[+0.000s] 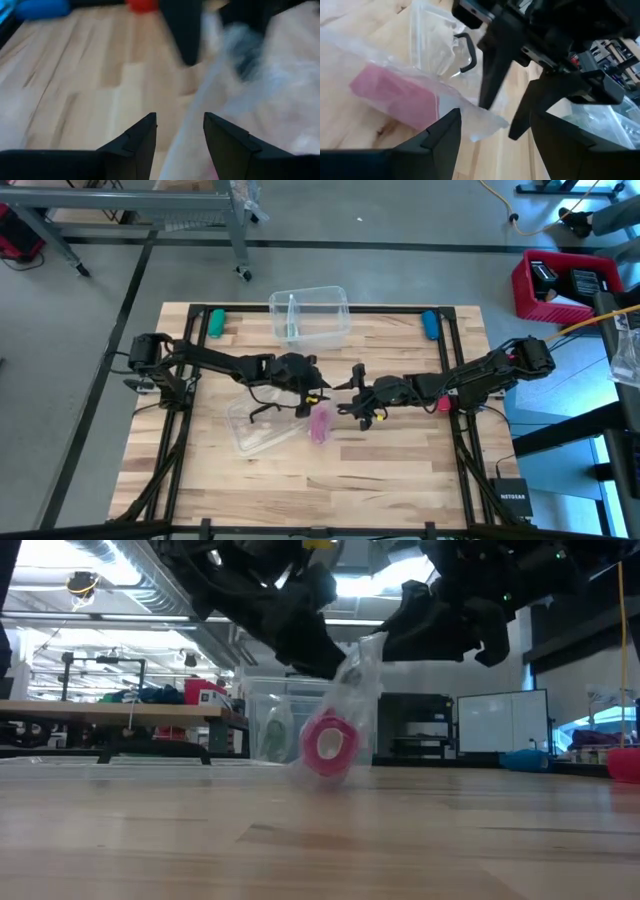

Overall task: Roll bandage
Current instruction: Put the transparent zip bag into the container

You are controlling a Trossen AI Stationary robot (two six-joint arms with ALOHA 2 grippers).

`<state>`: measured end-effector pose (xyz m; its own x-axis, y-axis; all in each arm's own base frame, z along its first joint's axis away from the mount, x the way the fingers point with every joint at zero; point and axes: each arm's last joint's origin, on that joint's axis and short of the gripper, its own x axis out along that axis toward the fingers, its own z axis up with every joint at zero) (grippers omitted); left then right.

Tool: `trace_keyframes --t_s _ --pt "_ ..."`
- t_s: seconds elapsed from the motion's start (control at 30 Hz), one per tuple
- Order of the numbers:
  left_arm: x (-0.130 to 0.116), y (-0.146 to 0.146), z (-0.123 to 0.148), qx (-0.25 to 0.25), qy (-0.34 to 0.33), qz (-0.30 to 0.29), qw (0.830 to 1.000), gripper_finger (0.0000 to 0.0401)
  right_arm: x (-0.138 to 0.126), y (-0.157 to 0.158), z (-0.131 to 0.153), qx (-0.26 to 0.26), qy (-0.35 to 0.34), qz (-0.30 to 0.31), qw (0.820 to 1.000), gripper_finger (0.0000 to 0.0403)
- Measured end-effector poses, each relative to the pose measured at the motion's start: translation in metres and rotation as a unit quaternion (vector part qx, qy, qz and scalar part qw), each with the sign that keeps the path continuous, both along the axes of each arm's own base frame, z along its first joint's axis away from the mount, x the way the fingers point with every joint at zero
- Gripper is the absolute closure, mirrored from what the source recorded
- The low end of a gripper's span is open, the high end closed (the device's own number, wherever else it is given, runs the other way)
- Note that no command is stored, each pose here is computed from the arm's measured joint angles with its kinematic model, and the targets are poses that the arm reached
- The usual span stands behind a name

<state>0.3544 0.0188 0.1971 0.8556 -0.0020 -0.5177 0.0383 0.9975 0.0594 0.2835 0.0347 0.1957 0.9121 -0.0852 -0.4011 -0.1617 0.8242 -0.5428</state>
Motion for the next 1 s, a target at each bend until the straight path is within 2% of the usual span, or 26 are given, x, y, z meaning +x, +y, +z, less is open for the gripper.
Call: trace_keyframes --t_s 0.13,0.2,0.43,1.0 --pt "0.002 -0.002 0.004 -0.003 -0.027 -0.070 0.997 0.0246 0.001 0.000 0.003 0.002 -0.018 0.000 1.000 0.0166" --pt "0.002 -0.002 0.005 0.003 -0.033 -0.086 0.996 0.0246 0.002 0.000 0.006 -0.004 -0.032 0.004 0.999 0.0166" --pt "0.004 -0.003 0.008 0.025 -0.052 -0.100 0.993 0.0246 0.004 0.002 0.011 -0.023 -0.055 0.031 0.998 0.0166" --pt "0.007 -0.010 0.017 0.010 -0.104 -0.134 0.985 0.0246 0.005 0.002 0.015 -0.029 -0.078 0.027 0.996 0.0166"
